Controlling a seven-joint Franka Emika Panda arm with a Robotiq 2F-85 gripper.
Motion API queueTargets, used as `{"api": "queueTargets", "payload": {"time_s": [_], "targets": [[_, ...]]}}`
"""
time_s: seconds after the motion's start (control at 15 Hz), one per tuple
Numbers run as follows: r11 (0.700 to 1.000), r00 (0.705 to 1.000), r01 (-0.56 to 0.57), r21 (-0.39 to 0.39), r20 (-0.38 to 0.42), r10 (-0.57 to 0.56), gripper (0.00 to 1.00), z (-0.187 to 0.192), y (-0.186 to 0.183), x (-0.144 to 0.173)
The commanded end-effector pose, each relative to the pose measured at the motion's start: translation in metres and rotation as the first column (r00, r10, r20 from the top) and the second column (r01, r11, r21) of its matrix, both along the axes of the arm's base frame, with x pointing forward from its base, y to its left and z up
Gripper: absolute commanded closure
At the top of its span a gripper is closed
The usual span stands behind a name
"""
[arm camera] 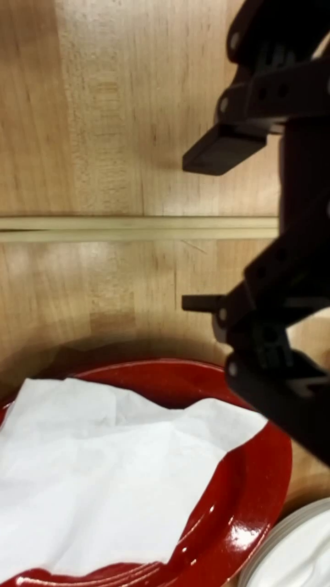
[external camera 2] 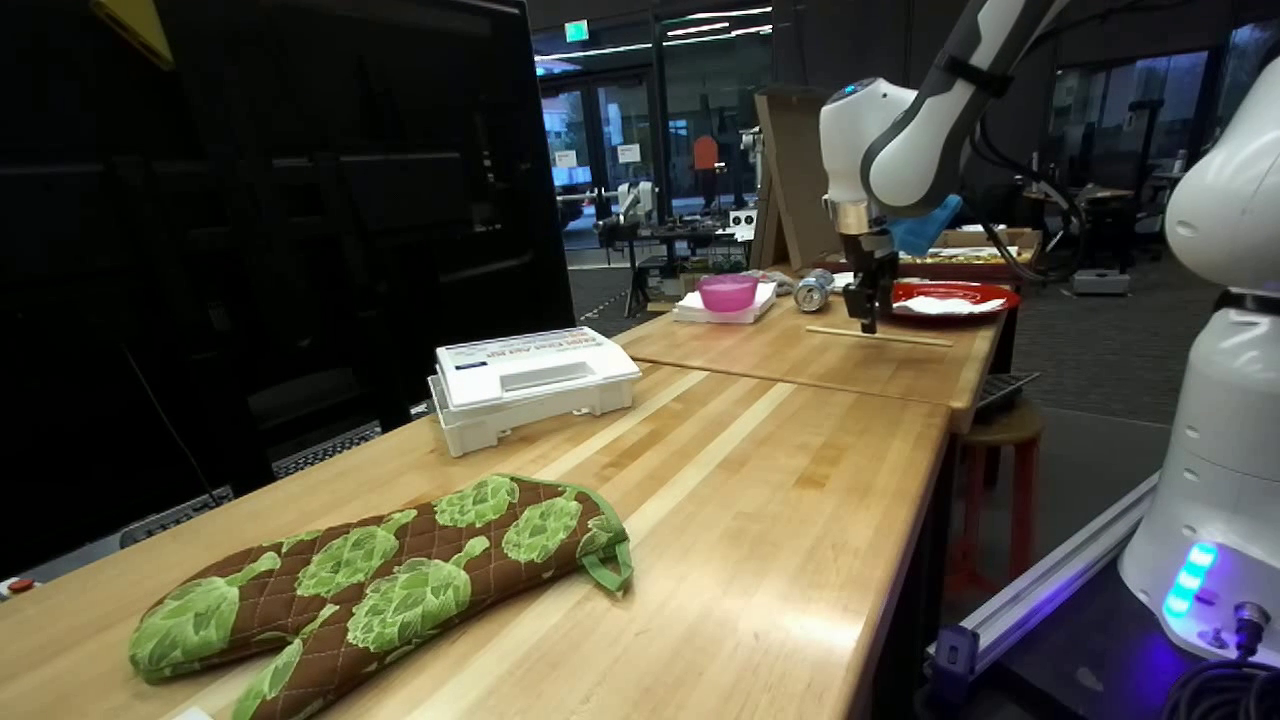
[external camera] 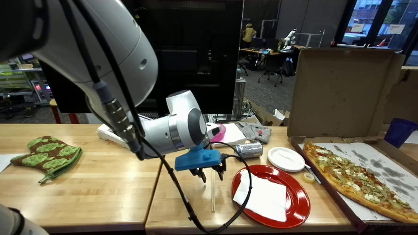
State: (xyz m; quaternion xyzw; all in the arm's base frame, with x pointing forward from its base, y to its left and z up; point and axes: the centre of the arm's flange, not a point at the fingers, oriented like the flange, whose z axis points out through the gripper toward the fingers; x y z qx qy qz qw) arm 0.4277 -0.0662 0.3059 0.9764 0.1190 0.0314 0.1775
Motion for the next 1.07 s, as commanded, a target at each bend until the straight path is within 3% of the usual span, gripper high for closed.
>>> {"api": "queueTargets", "payload": {"time_s": [0.0,0.47,1.0], "targets": [[1.0,0.999,0.027,0.011,0.042,-0.028,0.03,0.01,-0.004,-0.003],[0.991,0.985,0.126,0.051,0.111,-0.131,0.0,0.031,-0.041,0.01],[0.964,0.967,0.239,0.118,0.066,-0.247,0.0,0.023,-0.093,0.024]]}}
